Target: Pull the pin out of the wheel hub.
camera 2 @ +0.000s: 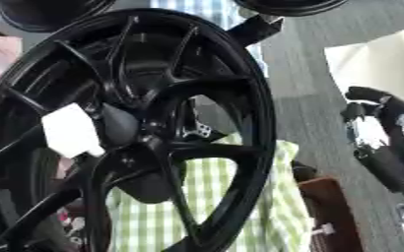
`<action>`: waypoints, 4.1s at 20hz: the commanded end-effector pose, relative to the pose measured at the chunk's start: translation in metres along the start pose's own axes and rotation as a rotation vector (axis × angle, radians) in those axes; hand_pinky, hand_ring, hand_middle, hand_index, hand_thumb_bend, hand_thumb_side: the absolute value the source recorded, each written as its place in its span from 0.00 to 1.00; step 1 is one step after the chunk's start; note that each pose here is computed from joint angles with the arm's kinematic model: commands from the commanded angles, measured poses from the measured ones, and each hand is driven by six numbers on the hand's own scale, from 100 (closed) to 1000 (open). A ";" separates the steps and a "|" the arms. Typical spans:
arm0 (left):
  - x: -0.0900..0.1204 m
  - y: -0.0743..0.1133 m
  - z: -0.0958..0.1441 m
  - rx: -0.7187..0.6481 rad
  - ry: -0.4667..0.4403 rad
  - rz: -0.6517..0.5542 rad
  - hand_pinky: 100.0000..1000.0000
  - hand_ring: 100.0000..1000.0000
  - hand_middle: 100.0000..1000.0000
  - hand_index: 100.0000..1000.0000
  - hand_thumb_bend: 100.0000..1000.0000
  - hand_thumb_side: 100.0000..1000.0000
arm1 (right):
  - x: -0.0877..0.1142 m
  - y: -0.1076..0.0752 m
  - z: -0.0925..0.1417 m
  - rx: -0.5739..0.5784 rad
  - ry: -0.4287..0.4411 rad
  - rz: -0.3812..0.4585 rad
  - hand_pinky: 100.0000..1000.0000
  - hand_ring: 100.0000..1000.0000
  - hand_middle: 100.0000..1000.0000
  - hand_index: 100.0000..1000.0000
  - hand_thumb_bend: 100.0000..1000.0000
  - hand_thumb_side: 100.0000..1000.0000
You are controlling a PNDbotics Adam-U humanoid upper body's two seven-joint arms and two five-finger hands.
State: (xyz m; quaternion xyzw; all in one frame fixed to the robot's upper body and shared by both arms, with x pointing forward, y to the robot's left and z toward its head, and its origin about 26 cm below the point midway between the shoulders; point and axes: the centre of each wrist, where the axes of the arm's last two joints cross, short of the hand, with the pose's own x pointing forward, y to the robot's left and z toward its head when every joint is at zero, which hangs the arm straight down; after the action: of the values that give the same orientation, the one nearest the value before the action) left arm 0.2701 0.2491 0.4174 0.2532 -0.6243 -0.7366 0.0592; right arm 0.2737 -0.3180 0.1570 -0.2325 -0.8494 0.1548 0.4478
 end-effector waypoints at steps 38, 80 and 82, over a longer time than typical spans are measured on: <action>0.026 -0.019 -0.058 -0.267 -0.286 -0.253 0.88 0.82 0.77 0.84 0.37 0.36 | 0.008 0.000 -0.007 0.054 -0.043 0.004 0.90 0.63 0.71 0.79 0.00 0.62; -0.018 -0.056 -0.081 -0.350 -0.256 -0.143 0.82 0.70 0.57 0.67 0.18 0.29 | 0.010 0.002 -0.010 0.073 -0.049 -0.014 0.90 0.63 0.71 0.79 0.00 0.62; -0.019 -0.057 -0.081 -0.351 -0.257 -0.129 0.80 0.65 0.51 0.59 0.13 0.27 | 0.010 0.002 -0.010 0.071 -0.048 -0.016 0.90 0.63 0.71 0.79 0.00 0.62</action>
State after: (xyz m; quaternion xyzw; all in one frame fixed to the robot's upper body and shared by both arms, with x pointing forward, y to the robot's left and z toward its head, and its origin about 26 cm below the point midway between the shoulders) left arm 0.3377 0.1937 0.3522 0.1891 -0.5492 -0.8131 0.0397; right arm 0.2784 -0.3080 0.1614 -0.2047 -0.8522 0.1833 0.4452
